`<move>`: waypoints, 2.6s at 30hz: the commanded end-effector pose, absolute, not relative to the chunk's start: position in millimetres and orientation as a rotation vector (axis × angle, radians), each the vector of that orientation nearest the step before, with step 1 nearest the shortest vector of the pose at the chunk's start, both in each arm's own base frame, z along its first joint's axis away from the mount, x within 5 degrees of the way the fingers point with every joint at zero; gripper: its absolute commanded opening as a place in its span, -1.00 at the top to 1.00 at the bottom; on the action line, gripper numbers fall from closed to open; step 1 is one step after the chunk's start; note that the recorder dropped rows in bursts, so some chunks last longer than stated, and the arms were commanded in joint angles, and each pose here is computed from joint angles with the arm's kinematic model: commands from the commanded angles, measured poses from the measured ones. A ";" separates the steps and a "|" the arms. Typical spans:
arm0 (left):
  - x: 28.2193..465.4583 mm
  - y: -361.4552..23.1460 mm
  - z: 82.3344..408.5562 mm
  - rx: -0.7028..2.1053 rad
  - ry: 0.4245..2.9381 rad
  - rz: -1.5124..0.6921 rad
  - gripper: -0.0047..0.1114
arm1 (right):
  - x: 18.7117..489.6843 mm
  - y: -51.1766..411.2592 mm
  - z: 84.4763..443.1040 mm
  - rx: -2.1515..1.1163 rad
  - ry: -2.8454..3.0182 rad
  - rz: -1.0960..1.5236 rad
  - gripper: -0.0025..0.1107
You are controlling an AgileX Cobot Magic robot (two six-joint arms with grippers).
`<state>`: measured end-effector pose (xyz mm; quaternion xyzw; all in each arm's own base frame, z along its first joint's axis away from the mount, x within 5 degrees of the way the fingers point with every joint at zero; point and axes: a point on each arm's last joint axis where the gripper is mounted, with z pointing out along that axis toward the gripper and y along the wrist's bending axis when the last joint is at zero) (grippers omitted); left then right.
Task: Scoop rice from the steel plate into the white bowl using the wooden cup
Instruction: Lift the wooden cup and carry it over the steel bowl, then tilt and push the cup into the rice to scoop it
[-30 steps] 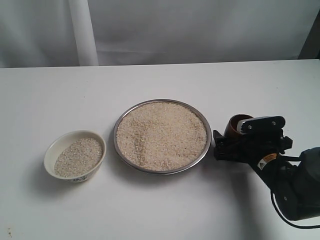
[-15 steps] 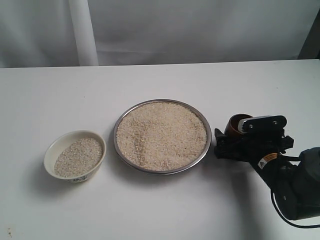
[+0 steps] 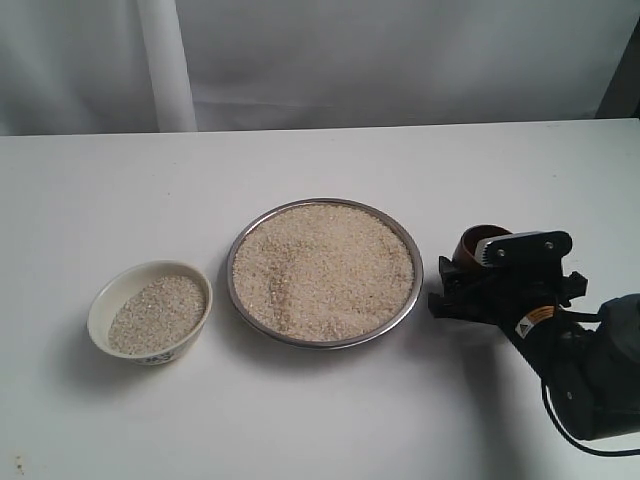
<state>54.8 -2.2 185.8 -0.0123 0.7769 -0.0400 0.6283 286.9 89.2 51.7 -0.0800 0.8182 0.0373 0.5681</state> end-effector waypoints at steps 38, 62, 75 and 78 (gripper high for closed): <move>54.6 -2.7 187.4 -0.032 1.770 -0.105 0.92 | 320.5 203.2 260.7 -1.770 1.850 -1.126 0.96; 54.6 -2.7 187.4 -0.034 1.770 -0.106 0.92 | 365.7 260.4 150.8 -2.125 1.488 -1.535 0.96; 54.6 -2.7 187.4 -0.034 1.770 -0.106 0.92 | 368.3 264.1 124.7 -2.199 1.437 -1.509 0.96; 54.6 -2.7 187.4 -0.034 1.770 -0.106 0.92 | 368.5 265.4 121.6 -2.209 1.426 -1.493 0.96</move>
